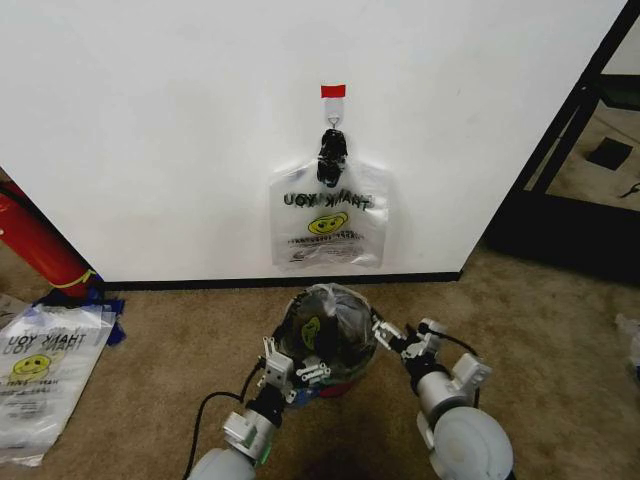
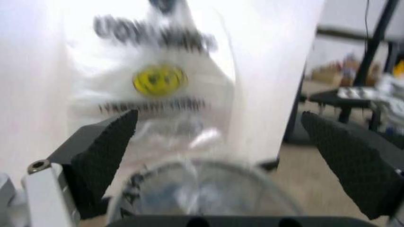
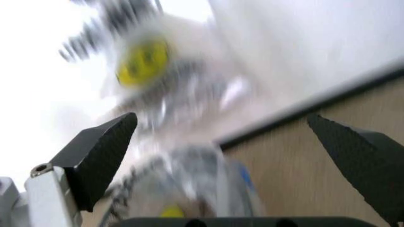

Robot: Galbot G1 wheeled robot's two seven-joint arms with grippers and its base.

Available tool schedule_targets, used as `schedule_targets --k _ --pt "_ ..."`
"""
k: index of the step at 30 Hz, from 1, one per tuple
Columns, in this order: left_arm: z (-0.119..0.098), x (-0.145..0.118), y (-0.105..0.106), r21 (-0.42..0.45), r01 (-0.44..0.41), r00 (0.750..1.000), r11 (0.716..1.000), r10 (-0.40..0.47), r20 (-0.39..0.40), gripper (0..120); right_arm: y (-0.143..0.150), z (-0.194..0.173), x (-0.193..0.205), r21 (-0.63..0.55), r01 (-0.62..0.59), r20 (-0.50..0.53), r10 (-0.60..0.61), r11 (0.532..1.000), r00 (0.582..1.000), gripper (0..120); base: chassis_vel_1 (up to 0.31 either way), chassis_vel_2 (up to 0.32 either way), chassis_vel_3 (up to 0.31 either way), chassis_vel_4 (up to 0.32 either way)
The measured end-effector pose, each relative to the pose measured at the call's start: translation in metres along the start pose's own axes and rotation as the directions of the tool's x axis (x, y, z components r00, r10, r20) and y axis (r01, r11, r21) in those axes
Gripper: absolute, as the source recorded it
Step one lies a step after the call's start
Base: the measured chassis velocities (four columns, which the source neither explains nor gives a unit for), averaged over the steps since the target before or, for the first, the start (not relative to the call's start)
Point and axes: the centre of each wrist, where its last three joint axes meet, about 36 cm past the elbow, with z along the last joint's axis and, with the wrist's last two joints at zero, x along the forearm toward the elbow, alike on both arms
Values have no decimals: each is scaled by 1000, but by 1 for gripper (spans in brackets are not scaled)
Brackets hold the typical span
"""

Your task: Pick up the garbage bag from the wall and place it over the trash bin.

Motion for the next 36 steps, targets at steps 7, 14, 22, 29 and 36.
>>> schedule_targets --k 7,14,22,29,36 --pt "-21 19 30 31 203 978 979 -204 39 100 -18 8 32 247 -127 350 34 961 936 100 0 0 0 0" --pt "-49 53 38 12 336 938 942 -336 83 100 -35 13 86 409 -218 510 -24 886 860 100 0 0 0 0" --pt "-65 59 38 -18 366 920 930 -359 158 100 -25 9 111 404 -226 538 -30 886 842 100 0 0 0 0" --pt "-68 56 36 -39 355 925 934 -345 160 100 -16 4 110 406 -232 545 -30 884 838 100 0 0 0 0" --pt "-68 54 37 -60 345 931 937 -333 153 100 -14 8 110 423 -257 551 -21 869 834 100 0 0 0 0"
